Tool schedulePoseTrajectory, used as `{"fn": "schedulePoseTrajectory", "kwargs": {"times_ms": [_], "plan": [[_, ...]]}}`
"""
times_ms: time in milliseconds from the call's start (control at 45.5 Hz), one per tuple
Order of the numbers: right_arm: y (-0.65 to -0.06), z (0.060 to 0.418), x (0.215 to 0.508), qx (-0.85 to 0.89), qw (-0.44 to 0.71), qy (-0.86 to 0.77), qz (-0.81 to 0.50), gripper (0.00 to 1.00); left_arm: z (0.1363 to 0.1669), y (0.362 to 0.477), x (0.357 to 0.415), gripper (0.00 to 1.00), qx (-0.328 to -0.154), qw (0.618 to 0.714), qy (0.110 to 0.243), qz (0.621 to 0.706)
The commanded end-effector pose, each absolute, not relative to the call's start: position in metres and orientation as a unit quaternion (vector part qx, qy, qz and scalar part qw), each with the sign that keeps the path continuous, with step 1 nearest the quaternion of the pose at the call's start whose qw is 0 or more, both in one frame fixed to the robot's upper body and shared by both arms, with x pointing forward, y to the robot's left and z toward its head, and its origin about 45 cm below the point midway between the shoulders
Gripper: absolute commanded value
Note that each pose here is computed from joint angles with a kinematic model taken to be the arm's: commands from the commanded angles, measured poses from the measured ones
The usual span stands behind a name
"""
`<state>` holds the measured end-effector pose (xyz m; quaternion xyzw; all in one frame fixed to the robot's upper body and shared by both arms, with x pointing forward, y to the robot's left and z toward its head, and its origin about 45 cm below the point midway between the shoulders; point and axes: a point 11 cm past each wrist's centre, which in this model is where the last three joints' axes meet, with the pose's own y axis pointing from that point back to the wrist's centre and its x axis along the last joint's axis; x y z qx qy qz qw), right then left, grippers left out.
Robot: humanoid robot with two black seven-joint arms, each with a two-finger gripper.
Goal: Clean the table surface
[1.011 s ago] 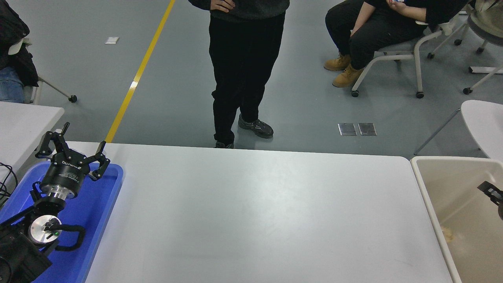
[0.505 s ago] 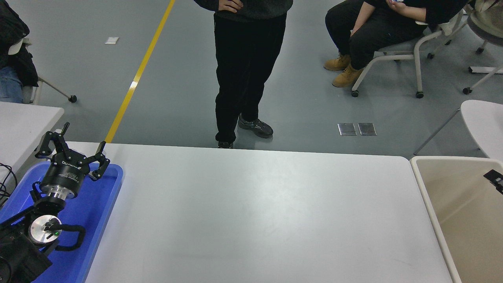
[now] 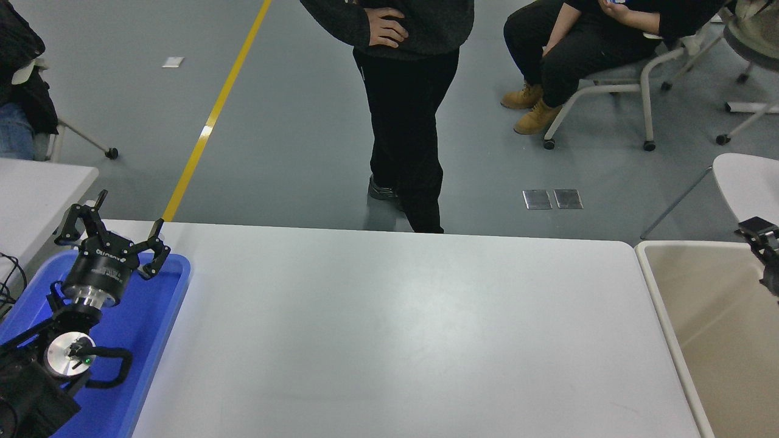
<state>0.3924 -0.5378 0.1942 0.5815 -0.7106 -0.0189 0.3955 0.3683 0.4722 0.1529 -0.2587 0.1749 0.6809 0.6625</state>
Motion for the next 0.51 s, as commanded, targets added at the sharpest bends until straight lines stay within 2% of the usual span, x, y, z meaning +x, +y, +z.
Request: {"fn": "schedulePoseTrajectory", "kwargs": {"times_ms": [0, 198, 484], "plan": [[-0.486, 0.21, 0.42, 0.62, 0.249, -0.741, -0.067, 1.0, 0.153, 0.472, 0.3683, 1.0, -0.259, 0.6625, 0.175, 0.6809], [-0.437, 0.184, 0.431, 0.622, 0.141, -0.751, -0.169, 1.0, 0.153, 0.472, 0.3683, 1.0, -0.259, 0.6625, 0.175, 0.6809], [-0.382, 0.163, 0.441, 0.613, 0.028, -0.749, -0.25, 1.0, 0.1531, 0.472, 0.3683, 1.0, -0.259, 0.6628, 0.175, 0.6804]]}}
